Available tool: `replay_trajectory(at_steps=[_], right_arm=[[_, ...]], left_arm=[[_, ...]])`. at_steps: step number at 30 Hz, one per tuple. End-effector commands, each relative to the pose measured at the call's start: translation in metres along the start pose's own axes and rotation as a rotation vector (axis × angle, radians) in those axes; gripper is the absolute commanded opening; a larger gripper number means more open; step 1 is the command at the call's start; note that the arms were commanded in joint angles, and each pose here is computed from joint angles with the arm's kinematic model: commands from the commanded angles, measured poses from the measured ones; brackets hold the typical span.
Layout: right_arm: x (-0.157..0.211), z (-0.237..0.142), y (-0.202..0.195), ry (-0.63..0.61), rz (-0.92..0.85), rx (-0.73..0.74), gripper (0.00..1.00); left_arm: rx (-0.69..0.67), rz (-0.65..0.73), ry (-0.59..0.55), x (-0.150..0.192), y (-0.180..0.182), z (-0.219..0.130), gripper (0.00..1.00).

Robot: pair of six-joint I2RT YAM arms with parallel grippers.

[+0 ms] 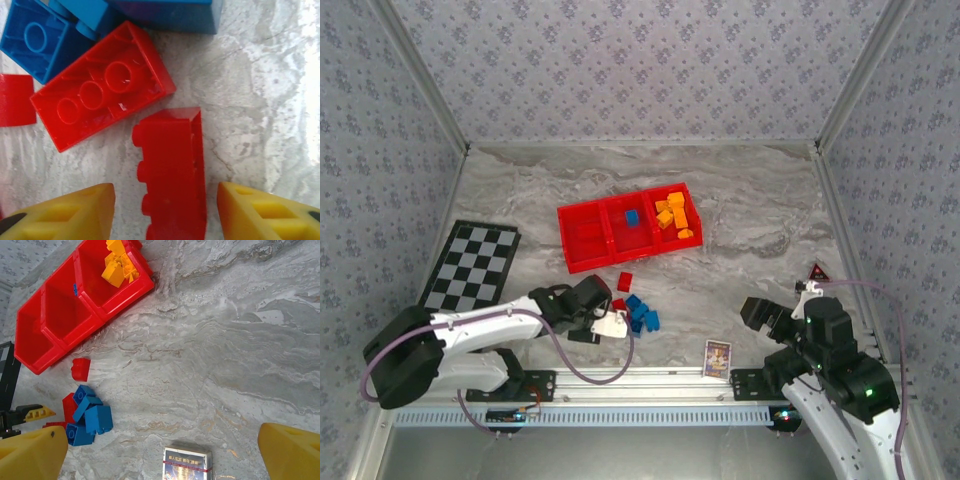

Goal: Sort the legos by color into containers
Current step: Pick up the lego from the middle-left of the table.

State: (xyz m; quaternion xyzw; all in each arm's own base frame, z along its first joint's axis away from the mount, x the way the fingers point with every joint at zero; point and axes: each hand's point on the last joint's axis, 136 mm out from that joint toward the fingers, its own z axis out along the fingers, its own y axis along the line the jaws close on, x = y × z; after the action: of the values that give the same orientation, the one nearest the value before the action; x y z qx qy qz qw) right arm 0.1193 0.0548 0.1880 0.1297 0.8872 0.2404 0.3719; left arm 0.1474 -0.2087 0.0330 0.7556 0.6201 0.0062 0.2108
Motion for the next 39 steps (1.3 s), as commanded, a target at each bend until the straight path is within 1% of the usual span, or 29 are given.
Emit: replay_trajectory(at_steps=[1, 6, 12, 15, 18, 21, 23, 25, 28, 30, 32, 35, 36, 38, 39], right_arm=[[0.000, -0.001, 0.002, -0.014, -0.013, -0.020, 1.00], [0.000, -0.001, 0.002, -0.013, -0.014, -0.022, 1.00], [0.000, -0.002, 0.002, -0.019, -0.016, -0.026, 1.00], [0.000, -0.003, 0.002, -0.021, -0.014, -0.026, 1.00], [0.000, -0.003, 0.001, -0.020, -0.014, -0.023, 1.00], [0.000, -0.004, 0.001, -0.022, -0.013, -0.026, 1.00], [0.000, -0.004, 0.001, -0.024, -0.013, -0.026, 1.00], [0.000, -0.004, 0.002, -0.027, -0.013, -0.029, 1.00], [-0.001, -0.005, 0.002, -0.028, -0.013, -0.030, 1.00], [-0.001, -0.005, 0.002, -0.028, -0.011, -0.028, 1.00], [0.000, -0.005, 0.001, -0.027, -0.011, -0.024, 1.00], [0.000, -0.004, 0.000, -0.027, -0.005, -0.022, 1.00], [0.000, -0.004, 0.000, -0.026, -0.006, -0.021, 1.00], [-0.001, -0.004, 0.000, -0.031, -0.004, -0.019, 1.00], [-0.001, -0.005, 0.000, -0.032, -0.003, -0.019, 1.00]], left_arm=[[-0.024, 0.025, -0.004, -0.003, 0.007, 0.001, 0.52], [-0.022, 0.022, 0.004, -0.001, 0.007, 0.004, 0.50], [-0.013, 0.022, 0.015, 0.001, 0.004, 0.012, 0.49], [-0.012, 0.014, 0.014, -0.001, 0.005, 0.016, 0.46], [0.002, 0.015, 0.030, -0.001, 0.005, 0.022, 0.40], [-0.018, 0.022, 0.052, -0.003, 0.011, 0.024, 0.30], [-0.037, 0.026, 0.052, -0.005, 0.014, 0.023, 0.21], [-0.057, 0.017, 0.037, -0.007, 0.017, 0.021, 0.18], [-0.120, -0.013, -0.003, -0.011, 0.025, 0.008, 0.13], [-0.205, -0.073, -0.054, -0.016, 0.040, -0.011, 0.10], [-0.324, -0.174, -0.101, -0.018, 0.061, -0.032, 0.04], [-0.468, -0.292, -0.175, -0.016, 0.087, -0.067, 0.02], [-0.531, -0.337, -0.192, -0.013, 0.100, -0.080, 0.00], [-0.626, -0.447, -0.201, -0.001, 0.124, -0.101, 0.00], [-0.647, -0.517, -0.203, 0.006, 0.136, -0.110, 0.00]])
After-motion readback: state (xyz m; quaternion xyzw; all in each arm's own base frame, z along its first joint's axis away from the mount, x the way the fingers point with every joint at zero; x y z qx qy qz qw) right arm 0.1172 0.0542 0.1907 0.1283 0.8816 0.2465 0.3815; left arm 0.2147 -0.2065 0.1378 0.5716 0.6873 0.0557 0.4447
